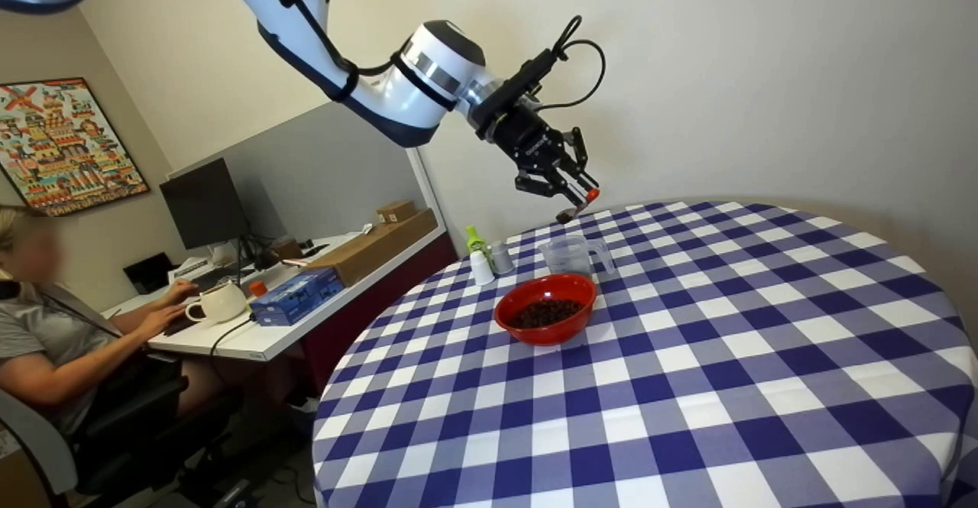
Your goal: Put some of the contents of the orange bowl into the clear cup using the orange spoon
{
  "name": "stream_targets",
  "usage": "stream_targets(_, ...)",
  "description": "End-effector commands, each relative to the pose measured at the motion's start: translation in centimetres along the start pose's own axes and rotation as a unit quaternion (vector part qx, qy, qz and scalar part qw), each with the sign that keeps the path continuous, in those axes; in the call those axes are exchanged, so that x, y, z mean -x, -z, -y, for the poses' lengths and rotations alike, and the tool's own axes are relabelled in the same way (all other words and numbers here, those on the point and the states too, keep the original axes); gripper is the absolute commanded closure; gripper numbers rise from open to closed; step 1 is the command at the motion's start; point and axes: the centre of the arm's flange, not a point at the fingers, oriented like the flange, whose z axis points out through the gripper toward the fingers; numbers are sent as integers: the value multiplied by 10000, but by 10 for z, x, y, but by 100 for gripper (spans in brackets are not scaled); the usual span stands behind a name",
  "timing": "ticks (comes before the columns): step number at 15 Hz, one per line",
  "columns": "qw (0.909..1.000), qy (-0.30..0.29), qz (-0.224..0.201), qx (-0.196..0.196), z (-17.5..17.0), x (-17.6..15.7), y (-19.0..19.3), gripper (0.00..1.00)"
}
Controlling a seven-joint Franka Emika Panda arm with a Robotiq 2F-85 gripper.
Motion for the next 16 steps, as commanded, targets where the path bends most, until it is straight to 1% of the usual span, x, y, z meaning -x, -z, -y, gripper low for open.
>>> stream_targets(1,9995,-127,-25,275,4,-8,-5,95)
stream_targets(5,9985,-242,-22,497,8,-13,-8,95)
stream_targets(8,9983,-240,36,524,15,-13,-10,95)
stream_targets(11,9973,-218,44,695,24,-12,-10,95)
stream_targets(12,9966,-226,25,791,26,-12,-10,95)
stream_targets(16,9902,-224,-87,1377,37,-12,-9,95)
